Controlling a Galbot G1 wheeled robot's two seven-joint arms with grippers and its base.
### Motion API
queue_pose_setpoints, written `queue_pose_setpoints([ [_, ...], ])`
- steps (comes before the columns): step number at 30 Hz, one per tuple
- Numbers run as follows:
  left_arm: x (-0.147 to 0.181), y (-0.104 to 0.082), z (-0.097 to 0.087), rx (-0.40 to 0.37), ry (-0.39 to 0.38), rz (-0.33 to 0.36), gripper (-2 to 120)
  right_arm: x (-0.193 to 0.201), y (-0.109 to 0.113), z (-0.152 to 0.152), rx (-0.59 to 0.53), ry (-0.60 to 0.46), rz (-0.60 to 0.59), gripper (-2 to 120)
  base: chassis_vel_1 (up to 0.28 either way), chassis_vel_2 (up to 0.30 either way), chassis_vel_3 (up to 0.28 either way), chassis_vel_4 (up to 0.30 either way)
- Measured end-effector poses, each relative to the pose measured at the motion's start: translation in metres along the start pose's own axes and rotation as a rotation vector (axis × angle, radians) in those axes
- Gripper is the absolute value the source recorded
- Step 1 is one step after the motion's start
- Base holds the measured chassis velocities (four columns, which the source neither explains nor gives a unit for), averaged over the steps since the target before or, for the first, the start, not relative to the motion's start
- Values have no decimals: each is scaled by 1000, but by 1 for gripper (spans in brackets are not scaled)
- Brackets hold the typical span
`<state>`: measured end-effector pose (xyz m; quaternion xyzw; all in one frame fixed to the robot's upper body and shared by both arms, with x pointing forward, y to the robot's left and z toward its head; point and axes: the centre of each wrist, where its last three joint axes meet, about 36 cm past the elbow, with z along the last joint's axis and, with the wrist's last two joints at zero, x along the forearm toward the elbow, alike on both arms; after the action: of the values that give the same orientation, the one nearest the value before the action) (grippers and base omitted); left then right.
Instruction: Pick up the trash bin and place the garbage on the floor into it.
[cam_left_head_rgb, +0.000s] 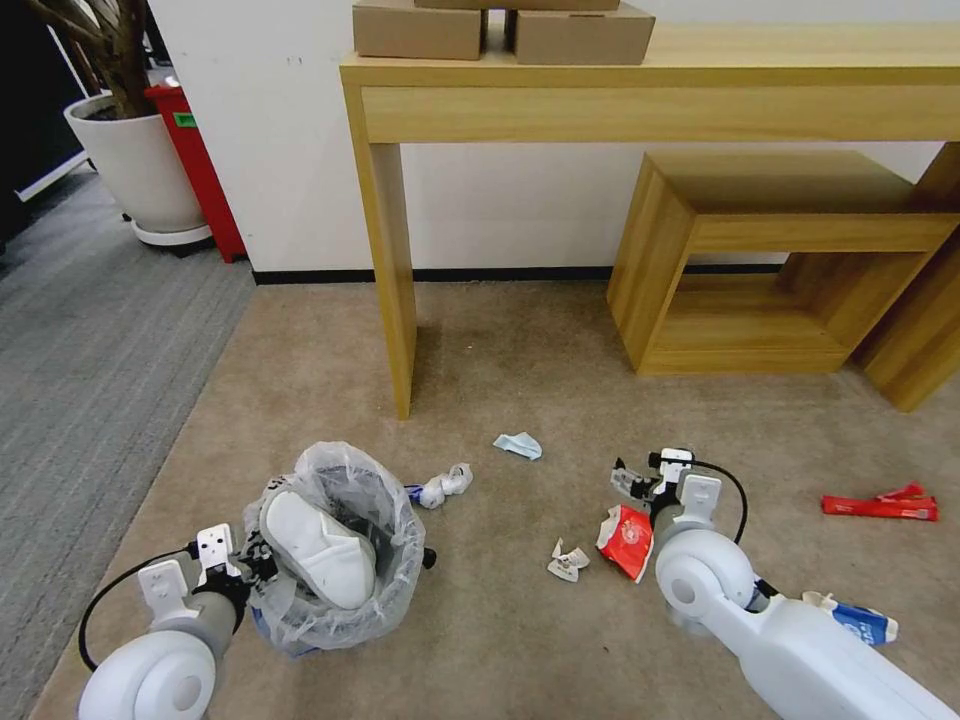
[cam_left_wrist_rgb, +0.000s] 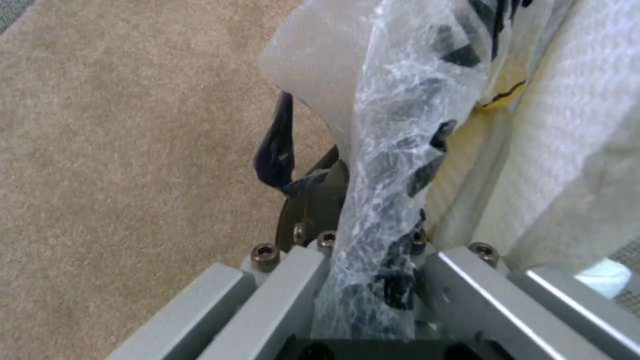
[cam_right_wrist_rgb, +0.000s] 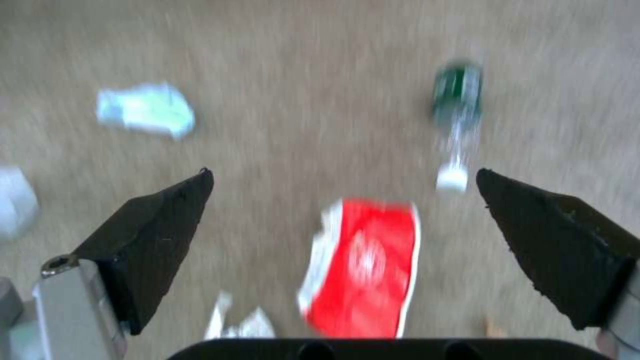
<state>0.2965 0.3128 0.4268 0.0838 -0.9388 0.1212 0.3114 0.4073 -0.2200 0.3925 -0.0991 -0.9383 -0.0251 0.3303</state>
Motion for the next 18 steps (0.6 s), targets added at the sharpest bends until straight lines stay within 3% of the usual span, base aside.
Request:
queue_pose_setpoints([
  [6,-3,0,2,-1,5,-1,0,-27,5,15,-28,114,72,100,0,0,0,0],
  [18,-4,-1,5,0,6,5,0,-76,0,47,-36,194,178,100,0,0,0,0],
])
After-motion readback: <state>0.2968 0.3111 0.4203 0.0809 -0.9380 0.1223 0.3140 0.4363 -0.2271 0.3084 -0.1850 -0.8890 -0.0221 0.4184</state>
